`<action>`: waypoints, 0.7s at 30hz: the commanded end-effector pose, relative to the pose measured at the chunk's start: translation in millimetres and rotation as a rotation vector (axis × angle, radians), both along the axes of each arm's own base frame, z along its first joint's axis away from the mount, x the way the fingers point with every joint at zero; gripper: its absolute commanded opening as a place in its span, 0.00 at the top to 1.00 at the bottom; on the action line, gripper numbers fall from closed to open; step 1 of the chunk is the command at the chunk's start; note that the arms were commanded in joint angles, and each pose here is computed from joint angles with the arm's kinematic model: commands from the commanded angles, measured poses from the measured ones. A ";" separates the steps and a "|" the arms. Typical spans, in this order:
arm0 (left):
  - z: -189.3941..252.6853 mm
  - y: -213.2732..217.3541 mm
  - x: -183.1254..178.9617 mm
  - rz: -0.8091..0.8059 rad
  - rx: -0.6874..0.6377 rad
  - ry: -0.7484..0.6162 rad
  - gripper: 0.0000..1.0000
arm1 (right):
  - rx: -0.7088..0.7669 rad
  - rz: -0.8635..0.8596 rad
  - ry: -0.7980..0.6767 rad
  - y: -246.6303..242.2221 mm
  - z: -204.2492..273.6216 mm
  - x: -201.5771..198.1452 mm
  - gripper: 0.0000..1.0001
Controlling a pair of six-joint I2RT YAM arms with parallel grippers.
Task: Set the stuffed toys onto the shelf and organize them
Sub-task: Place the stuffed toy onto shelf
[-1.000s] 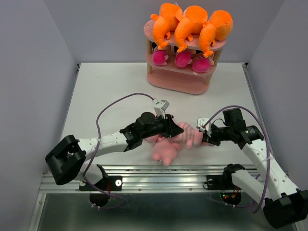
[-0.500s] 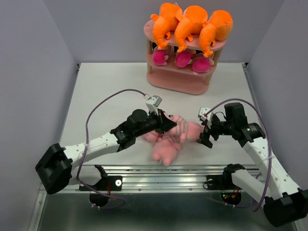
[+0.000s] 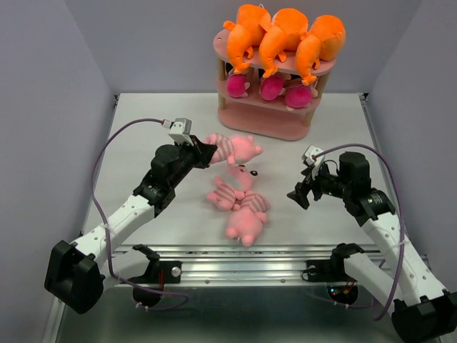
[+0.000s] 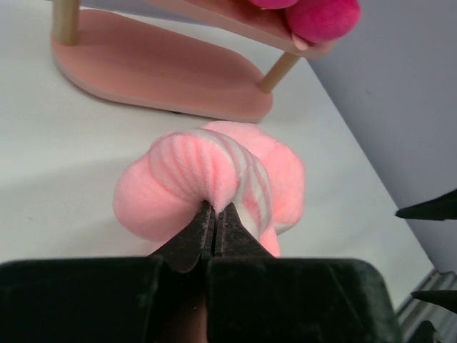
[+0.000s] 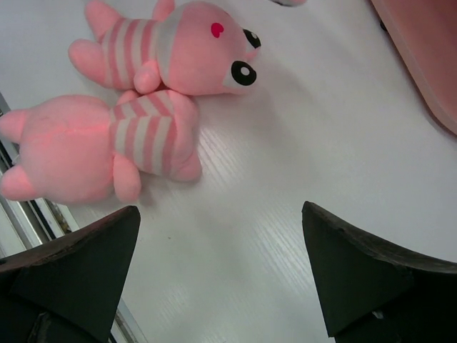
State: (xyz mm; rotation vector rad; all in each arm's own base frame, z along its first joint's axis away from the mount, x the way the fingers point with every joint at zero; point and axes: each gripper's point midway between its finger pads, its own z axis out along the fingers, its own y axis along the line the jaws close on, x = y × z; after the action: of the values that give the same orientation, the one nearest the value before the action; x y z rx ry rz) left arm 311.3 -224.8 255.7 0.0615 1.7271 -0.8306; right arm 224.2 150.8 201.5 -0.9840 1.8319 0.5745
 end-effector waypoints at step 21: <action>13.0 16.3 108.1 0.225 0.238 -0.589 1.00 | 0.067 -0.274 -0.140 -25.5 21.3 29.7 0.00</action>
State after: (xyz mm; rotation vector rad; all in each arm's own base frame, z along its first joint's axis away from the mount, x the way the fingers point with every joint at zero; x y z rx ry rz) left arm 402.1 -208.1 198.4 0.2488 1.5115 -0.4263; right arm 246.1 129.8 214.6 -0.7217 1.8163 0.4301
